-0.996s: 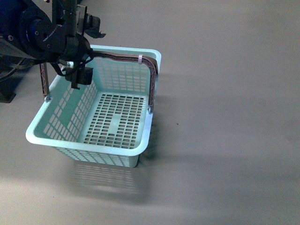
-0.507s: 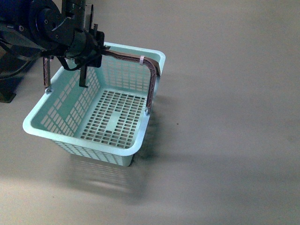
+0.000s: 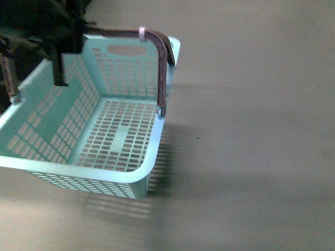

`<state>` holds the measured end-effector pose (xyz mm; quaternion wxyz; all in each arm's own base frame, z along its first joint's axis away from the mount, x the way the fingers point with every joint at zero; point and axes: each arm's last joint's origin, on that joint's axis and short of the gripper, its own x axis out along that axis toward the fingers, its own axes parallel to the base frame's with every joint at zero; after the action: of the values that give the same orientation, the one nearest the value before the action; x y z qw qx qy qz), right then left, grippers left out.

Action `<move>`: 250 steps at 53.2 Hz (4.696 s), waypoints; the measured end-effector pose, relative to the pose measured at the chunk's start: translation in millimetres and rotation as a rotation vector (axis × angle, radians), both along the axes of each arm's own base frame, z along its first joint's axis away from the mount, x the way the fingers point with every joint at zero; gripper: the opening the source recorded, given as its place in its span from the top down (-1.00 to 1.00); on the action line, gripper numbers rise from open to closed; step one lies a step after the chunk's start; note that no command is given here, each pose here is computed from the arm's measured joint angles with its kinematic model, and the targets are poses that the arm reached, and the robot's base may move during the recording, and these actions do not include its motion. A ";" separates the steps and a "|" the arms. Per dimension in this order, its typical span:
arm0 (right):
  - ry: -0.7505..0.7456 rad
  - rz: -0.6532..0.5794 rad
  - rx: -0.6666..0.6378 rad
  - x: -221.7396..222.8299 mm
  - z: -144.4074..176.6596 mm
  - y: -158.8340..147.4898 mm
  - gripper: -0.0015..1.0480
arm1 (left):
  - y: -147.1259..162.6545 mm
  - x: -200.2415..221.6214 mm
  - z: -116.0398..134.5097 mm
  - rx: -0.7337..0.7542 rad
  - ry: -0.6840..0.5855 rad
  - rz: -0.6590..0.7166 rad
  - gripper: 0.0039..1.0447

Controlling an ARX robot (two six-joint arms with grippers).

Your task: Pick lemon and mango into basket

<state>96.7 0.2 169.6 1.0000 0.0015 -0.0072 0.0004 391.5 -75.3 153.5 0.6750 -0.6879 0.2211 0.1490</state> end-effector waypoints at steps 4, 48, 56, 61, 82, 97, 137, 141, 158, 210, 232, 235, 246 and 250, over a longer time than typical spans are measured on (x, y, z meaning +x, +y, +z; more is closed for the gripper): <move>0.000 0.000 0.000 0.0 0.1 0.0 -0.83 | 11.2 -21.2 29.0 -0.020 -0.039 0.008 0.89; 0.000 0.000 0.000 0.0 0.1 0.0 -0.83 | 62.0 -124.5 157.2 0.094 -0.203 -0.037 0.90; 0.000 0.000 0.000 0.0 0.1 0.0 -0.83 | 62.0 -124.5 157.2 0.095 -0.203 -0.038 0.90; 0.000 0.000 0.000 0.0 0.1 0.0 -0.83 | 62.0 -124.5 157.2 0.095 -0.203 -0.038 0.90; 0.000 0.000 0.000 0.0 0.0 0.0 -0.83 | 62.0 -124.4 157.1 0.099 -0.203 -0.039 0.90; 0.000 0.000 0.000 0.0 0.0 0.0 -0.83 | 62.0 -124.4 157.1 0.099 -0.203 -0.039 0.90; 0.000 0.000 0.000 0.0 0.0 0.0 -0.83 | 62.0 -124.4 157.2 0.099 -0.203 -0.039 0.90; 0.000 0.000 0.000 0.0 0.0 0.0 -0.83 | 62.0 -124.4 157.2 0.099 -0.203 -0.039 0.90; 0.000 -0.001 0.000 0.0 0.0 0.0 -0.83 | 62.0 -124.4 157.2 0.099 -0.203 -0.039 0.90; 0.000 -0.003 0.000 0.0 0.0 -0.1 -0.83 | 58.9 -124.4 158.6 0.081 -0.208 -0.069 0.90; -0.002 0.000 0.000 0.0 0.1 0.0 -0.83 | 61.7 -124.0 158.4 0.101 -0.206 -0.039 0.90; 0.002 0.000 0.000 0.2 -0.1 0.0 -0.83 | 61.7 -124.0 158.4 0.102 -0.206 -0.040 0.90; 0.001 0.001 0.000 0.1 -0.1 0.1 -0.83 | 61.7 -124.0 158.4 0.100 -0.206 -0.042 0.90; 0.000 0.000 0.000 0.0 0.0 0.0 -0.83 | 61.7 -124.0 158.4 0.101 -0.207 -0.042 0.90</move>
<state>96.7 0.2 169.7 1.0000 0.0015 -0.0072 0.0004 267.6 -13.6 311.9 0.7309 -0.6600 0.1568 0.0743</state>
